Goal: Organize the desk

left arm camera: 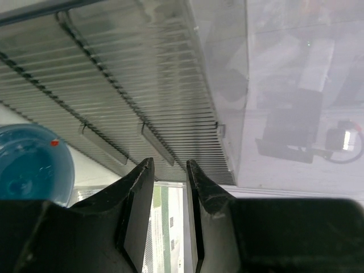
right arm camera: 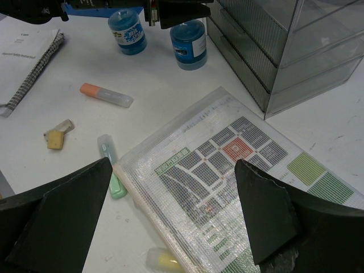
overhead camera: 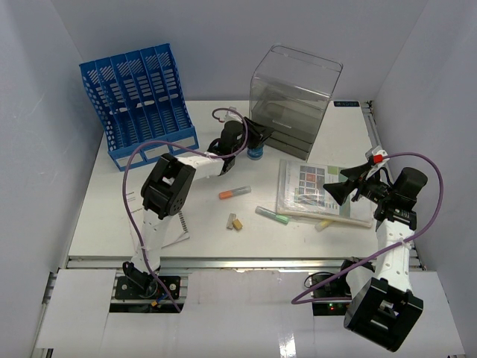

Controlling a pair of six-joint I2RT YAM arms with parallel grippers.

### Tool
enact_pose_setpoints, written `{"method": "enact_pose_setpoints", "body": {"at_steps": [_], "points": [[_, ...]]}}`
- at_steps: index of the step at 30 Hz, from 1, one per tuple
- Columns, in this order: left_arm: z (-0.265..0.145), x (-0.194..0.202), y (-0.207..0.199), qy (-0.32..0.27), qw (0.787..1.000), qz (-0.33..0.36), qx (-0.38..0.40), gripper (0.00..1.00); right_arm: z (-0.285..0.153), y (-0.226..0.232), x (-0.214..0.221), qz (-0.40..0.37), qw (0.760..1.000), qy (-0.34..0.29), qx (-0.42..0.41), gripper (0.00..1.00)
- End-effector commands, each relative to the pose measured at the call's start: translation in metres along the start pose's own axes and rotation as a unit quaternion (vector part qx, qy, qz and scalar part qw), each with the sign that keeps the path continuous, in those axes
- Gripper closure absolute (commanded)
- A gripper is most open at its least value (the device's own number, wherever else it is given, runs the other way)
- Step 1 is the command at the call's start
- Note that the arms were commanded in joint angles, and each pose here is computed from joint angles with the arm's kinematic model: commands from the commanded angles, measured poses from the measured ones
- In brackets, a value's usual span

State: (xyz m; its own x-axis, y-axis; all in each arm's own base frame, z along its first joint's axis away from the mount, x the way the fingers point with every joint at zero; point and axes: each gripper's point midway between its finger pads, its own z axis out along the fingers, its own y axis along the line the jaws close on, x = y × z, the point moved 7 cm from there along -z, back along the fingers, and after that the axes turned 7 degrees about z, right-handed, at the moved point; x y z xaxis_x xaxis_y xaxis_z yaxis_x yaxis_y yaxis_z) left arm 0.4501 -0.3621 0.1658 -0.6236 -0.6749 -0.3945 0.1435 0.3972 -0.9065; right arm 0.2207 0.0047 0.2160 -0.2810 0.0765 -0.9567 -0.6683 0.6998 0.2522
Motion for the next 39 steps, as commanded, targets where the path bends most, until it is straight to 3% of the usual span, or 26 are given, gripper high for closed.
{"method": "enact_pose_setpoints", "body": {"at_steps": [1,19,31,39], "points": [[-0.007,-0.026,-0.065,-0.030,0.997,0.015,0.072,0.60,0.001,-0.001,-0.002,-0.018,1.000,-0.005,-0.004,0.05],[0.017,-0.036,-0.052,-0.037,0.999,0.008,0.037,0.59,0.001,-0.003,-0.002,-0.017,1.000,-0.004,-0.001,0.05],[0.005,-0.044,-0.052,-0.048,0.996,0.019,0.070,0.94,0.001,-0.004,-0.001,-0.019,1.000,-0.004,0.003,0.05],[-0.040,-0.049,-0.077,-0.052,0.989,0.048,0.128,0.99,0.002,-0.003,-0.001,-0.022,1.000,-0.007,-0.003,0.05]]}}
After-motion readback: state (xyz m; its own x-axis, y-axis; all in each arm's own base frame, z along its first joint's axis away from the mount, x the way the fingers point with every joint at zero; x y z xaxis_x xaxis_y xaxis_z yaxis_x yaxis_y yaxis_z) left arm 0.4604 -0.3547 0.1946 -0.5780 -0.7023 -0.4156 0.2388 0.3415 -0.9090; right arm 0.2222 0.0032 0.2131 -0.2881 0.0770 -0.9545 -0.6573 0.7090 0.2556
